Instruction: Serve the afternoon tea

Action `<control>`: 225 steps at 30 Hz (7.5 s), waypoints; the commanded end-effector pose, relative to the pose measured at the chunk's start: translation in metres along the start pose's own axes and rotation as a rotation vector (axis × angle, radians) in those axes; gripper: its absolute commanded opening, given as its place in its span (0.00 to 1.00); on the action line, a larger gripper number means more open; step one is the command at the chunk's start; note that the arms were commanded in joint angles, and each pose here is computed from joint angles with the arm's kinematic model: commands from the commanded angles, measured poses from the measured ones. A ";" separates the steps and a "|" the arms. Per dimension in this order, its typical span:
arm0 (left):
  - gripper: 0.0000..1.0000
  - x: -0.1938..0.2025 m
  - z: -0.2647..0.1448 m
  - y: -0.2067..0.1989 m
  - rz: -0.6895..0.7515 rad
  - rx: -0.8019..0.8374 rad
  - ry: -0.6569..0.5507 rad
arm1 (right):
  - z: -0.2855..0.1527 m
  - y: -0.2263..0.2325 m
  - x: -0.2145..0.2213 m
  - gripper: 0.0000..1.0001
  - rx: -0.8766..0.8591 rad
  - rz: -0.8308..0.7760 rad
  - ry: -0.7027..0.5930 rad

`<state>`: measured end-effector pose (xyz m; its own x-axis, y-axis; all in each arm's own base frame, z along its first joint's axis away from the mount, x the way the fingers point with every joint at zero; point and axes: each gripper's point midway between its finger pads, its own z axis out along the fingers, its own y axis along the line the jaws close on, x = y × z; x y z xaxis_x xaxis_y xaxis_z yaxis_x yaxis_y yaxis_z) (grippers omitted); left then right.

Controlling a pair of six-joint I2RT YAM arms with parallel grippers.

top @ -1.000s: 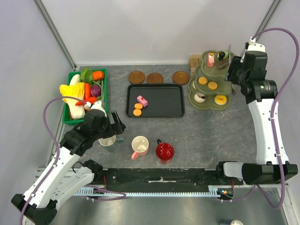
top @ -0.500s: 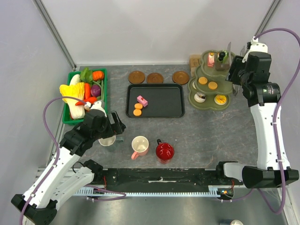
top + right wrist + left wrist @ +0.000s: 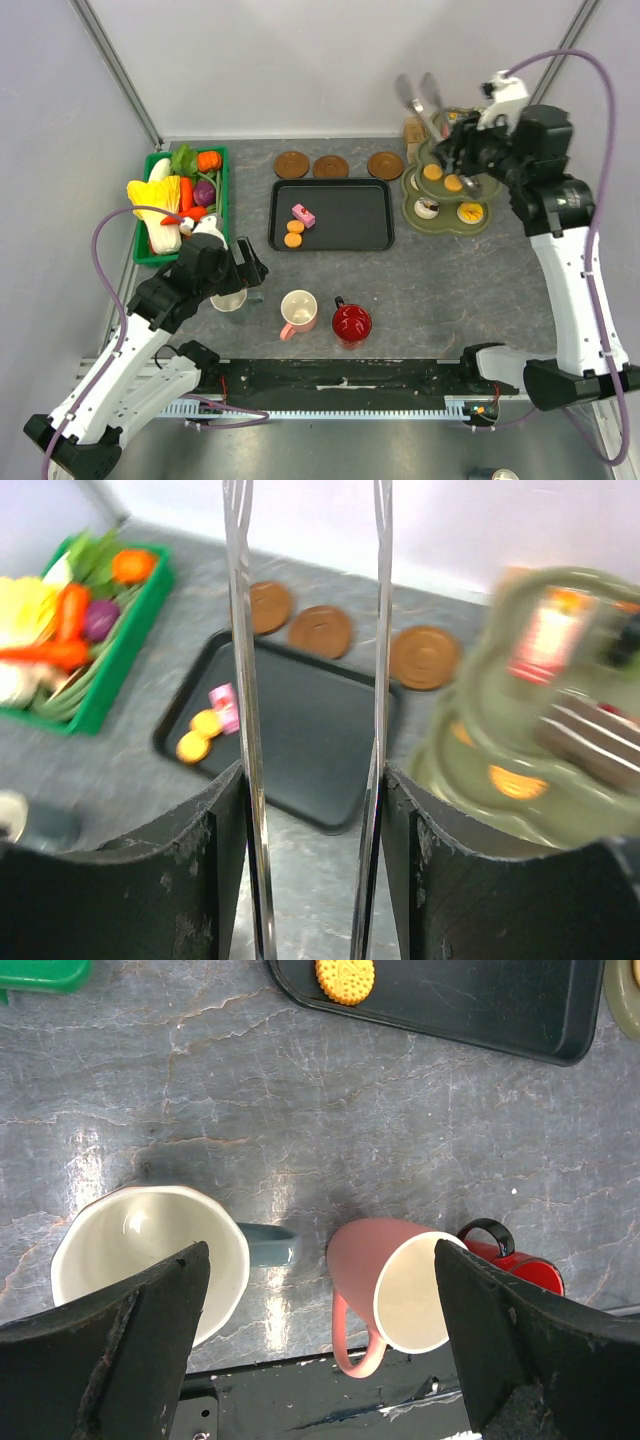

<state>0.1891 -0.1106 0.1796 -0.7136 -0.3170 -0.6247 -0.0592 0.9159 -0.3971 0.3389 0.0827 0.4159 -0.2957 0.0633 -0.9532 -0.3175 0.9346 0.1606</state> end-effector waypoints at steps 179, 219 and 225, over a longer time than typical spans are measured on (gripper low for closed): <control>0.99 -0.015 0.018 -0.003 -0.021 -0.049 -0.026 | 0.162 0.173 0.285 0.63 -0.289 -0.579 0.692; 0.99 -0.017 0.019 0.001 -0.020 -0.062 -0.048 | 0.184 0.145 0.294 0.59 -0.092 -0.525 0.766; 0.99 -0.014 0.022 0.002 -0.016 -0.069 -0.035 | 0.188 0.143 0.301 0.57 -0.123 -0.466 0.791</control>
<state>0.2046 -0.1092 0.1612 -0.7203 -0.3293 -0.6105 -0.1263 0.9277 -0.3514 0.3659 0.2934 0.0966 -0.6110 -0.6537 -0.4465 -0.6516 0.7356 -0.1853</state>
